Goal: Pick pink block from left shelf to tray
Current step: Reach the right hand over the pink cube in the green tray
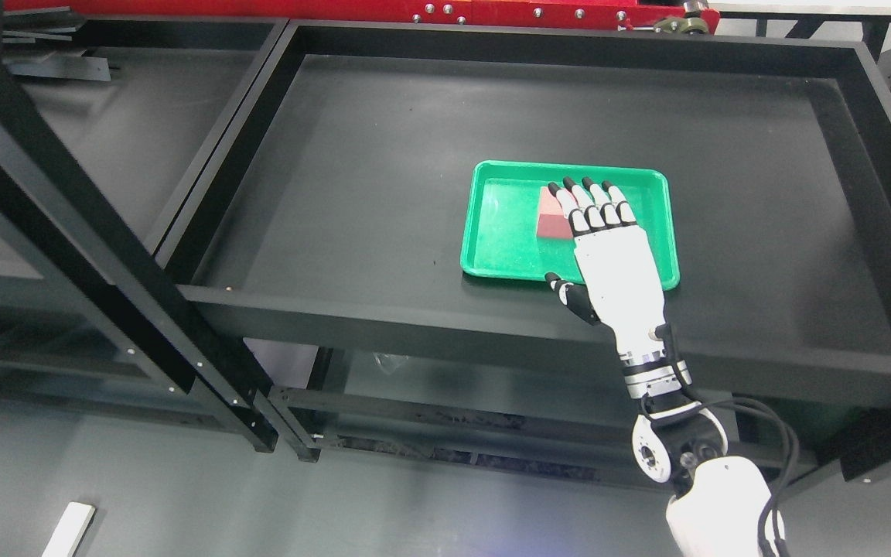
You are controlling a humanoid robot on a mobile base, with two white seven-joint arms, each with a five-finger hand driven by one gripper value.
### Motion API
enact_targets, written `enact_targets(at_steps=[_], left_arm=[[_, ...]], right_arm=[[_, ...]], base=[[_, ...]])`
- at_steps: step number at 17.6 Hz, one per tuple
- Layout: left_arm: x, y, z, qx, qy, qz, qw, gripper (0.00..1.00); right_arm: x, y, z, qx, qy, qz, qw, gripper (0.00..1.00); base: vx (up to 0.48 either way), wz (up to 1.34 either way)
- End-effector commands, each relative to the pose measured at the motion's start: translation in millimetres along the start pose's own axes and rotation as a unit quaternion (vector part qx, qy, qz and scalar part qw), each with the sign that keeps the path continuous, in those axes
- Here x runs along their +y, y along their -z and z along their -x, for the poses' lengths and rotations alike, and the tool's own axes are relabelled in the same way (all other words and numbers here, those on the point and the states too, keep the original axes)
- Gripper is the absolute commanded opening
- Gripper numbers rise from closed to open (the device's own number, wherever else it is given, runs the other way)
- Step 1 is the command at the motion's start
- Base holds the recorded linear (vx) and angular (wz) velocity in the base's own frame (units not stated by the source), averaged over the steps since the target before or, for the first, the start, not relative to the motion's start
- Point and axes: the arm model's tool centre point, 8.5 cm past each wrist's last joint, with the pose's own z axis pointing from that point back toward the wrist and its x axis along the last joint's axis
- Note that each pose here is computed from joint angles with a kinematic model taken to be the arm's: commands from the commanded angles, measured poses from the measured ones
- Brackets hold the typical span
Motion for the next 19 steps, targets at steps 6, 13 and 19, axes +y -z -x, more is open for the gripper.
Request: enact_targets(at_steps=[6, 13, 19], left_arm=[[10.4, -2.1, 6.8, 0.001, 0.001, -0.008, 1.0, 1.0], [10.4, -2.1, 6.8, 0.001, 0.001, -0.008, 1.0, 1.0], [10.4, -2.1, 6.8, 0.001, 0.001, -0.008, 1.0, 1.0]], right_arm=[[18.0, 0.9, 4.5, 0.004, 0.018, -0.12, 0.993, 0.99], [30.3, -1.0, 9.0, 0.016, 0.016, -0.166, 0.986, 0.99], [38.5, 2.4, 17.8, 0.032, 0.012, -0.192, 0.981, 0.99]], base=[[0.191, -0.05], [0.118, -0.02], [0.083, -0.01]])
